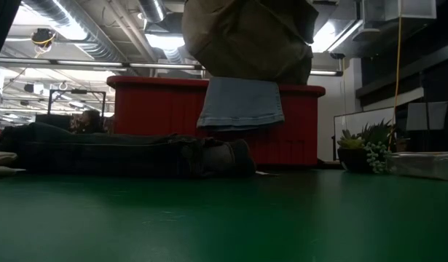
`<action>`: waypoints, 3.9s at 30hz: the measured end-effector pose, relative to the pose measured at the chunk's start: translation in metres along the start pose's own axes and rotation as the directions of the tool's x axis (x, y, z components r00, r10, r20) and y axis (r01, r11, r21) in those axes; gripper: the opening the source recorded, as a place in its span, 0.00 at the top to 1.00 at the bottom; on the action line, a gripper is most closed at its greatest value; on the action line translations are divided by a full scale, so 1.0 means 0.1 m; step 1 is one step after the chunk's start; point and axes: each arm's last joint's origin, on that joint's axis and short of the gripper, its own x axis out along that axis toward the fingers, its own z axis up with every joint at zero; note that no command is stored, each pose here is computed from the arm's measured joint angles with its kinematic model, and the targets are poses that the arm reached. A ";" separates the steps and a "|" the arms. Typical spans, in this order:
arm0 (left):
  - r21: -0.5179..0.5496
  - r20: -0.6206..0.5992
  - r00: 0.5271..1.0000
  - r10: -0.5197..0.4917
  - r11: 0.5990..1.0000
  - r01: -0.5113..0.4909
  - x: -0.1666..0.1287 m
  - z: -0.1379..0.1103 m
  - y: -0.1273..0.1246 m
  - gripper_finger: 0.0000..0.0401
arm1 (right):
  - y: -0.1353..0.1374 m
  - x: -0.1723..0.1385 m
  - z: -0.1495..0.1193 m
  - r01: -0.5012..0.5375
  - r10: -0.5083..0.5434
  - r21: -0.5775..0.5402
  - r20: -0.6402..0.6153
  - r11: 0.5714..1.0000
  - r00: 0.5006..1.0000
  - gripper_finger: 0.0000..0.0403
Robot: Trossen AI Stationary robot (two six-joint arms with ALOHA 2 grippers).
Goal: Fold Laundry from Bin
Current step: Fold the brown shorts
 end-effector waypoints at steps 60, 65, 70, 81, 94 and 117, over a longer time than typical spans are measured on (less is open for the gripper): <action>-0.088 -0.091 0.995 0.047 0.995 -0.055 0.00 -0.07 -0.01 0.97 | -0.19 0.18 0.40 0.596 -0.601 -0.091 -0.048 0.798 0.798 0.98; -0.083 -0.115 0.988 0.105 0.990 -0.115 0.00 -0.08 0.01 0.84 | -0.34 0.06 0.41 0.624 -0.627 -0.061 -0.105 0.779 0.772 0.99; -0.079 -0.127 0.984 0.123 0.988 -0.133 0.00 -0.09 0.01 0.69 | -0.43 0.00 0.40 0.637 -0.641 -0.083 -0.164 0.767 0.750 0.99; -0.001 -0.161 0.976 0.150 0.988 -0.152 -0.34 0.06 0.08 0.61 | -0.54 0.04 0.32 0.650 -0.654 -0.121 -0.274 0.750 0.705 1.00; -0.174 -0.819 0.552 -0.156 0.985 0.019 -0.95 -0.54 -0.18 0.66 | -0.51 0.06 0.32 0.630 -0.648 -0.163 -0.277 0.759 0.710 1.00; 0.141 -0.990 0.032 0.137 0.972 0.186 -0.74 -2.11 -0.97 0.68 | -0.46 0.09 0.29 0.592 -0.637 -0.237 -0.319 0.771 0.702 1.00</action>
